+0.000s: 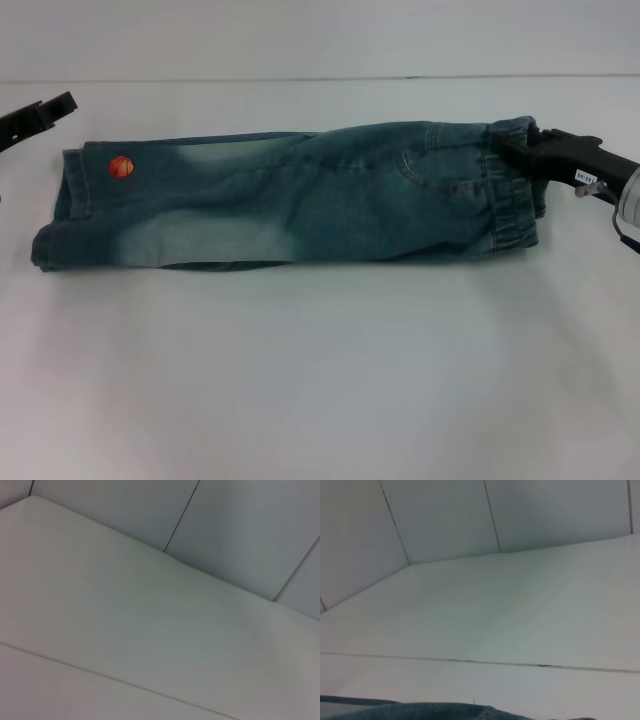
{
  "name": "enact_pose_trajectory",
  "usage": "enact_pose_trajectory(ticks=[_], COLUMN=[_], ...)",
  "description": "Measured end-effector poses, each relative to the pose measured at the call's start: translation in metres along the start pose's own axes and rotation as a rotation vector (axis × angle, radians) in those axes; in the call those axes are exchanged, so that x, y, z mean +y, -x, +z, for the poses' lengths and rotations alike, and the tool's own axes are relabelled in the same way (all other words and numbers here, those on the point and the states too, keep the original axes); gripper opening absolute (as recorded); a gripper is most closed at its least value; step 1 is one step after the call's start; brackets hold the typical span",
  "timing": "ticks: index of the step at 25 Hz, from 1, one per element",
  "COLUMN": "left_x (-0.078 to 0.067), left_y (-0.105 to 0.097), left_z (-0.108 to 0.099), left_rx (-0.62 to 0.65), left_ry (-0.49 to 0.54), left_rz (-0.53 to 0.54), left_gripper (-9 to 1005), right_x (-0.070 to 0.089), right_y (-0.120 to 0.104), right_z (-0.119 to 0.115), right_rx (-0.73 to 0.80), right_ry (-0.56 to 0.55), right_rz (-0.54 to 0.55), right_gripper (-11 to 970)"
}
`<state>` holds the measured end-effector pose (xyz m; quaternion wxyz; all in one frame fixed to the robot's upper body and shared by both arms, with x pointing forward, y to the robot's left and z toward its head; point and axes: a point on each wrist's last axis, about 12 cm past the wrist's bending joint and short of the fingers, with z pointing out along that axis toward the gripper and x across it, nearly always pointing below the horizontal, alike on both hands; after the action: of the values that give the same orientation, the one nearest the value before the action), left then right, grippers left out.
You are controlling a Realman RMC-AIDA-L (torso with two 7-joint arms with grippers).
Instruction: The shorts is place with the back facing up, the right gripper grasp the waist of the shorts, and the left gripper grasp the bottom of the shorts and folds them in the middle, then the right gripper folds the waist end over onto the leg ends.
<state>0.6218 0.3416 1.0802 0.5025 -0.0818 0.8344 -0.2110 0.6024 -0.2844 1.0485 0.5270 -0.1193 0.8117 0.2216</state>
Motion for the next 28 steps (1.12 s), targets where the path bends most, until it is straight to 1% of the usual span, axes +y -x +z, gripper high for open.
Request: enact_pose_trajectory(ticks=[3, 6, 7, 8, 9, 12, 13, 17, 19, 21, 23, 26, 28], left_x=[-0.001, -0.004, -0.006, -0.01, -0.01, -0.015, -0.018, -0.031, -0.038, -0.046, -0.053, -0.058, -0.058], left_y=[-0.003, -0.006, -0.007, -0.008, -0.008, -0.01, -0.011, -0.02, -0.025, -0.03, -0.036, -0.042, -0.044], left_z=[-0.002, -0.006, -0.008, -0.014, -0.014, -0.023, -0.029, -0.045, -0.051, -0.055, -0.055, -0.052, -0.051], left_rx=[0.009, 0.017, 0.019, 0.018, 0.018, 0.017, 0.02, 0.059, 0.093, 0.136, 0.172, 0.2, 0.203], left_ry=[-0.026, -0.083, -0.112, -0.185, -0.185, -0.282, -0.34, -0.517, -0.595, -0.673, -0.716, -0.72, -0.718], left_rz=[0.0, 0.022, 0.034, 0.064, 0.064, 0.115, 0.143, 0.231, 0.275, 0.324, 0.352, 0.37, 0.376], left_gripper=[463, 533, 556, 579, 626, 769, 816, 903, 947, 943, 939, 937, 937], right_x=[-0.002, -0.005, -0.007, -0.009, -0.01, -0.014, -0.016, -0.025, -0.03, -0.033, -0.031, -0.026, -0.023], right_y=[0.0, 0.004, 0.007, 0.01, 0.013, 0.026, 0.031, 0.053, 0.064, 0.075, 0.087, 0.101, 0.108], right_z=[-0.002, -0.005, -0.007, -0.01, -0.013, -0.022, -0.025, -0.039, -0.044, -0.046, -0.044, -0.036, -0.032], right_rx=[0.01, 0.02, 0.019, 0.016, 0.015, 0.025, 0.028, 0.069, 0.134, 0.219, 0.33, 0.479, 0.536], right_ry=[0.004, 0.015, 0.022, 0.031, 0.041, 0.094, 0.105, 0.145, 0.153, 0.164, 0.174, 0.158, 0.133], right_rz=[0.007, 0.011, 0.015, 0.016, 0.022, 0.048, 0.054, 0.103, 0.139, 0.161, 0.162, 0.136, 0.117], right_gripper=[415, 542, 584, 626, 666, 787, 827, 860, 877, 893, 910, 911, 908])
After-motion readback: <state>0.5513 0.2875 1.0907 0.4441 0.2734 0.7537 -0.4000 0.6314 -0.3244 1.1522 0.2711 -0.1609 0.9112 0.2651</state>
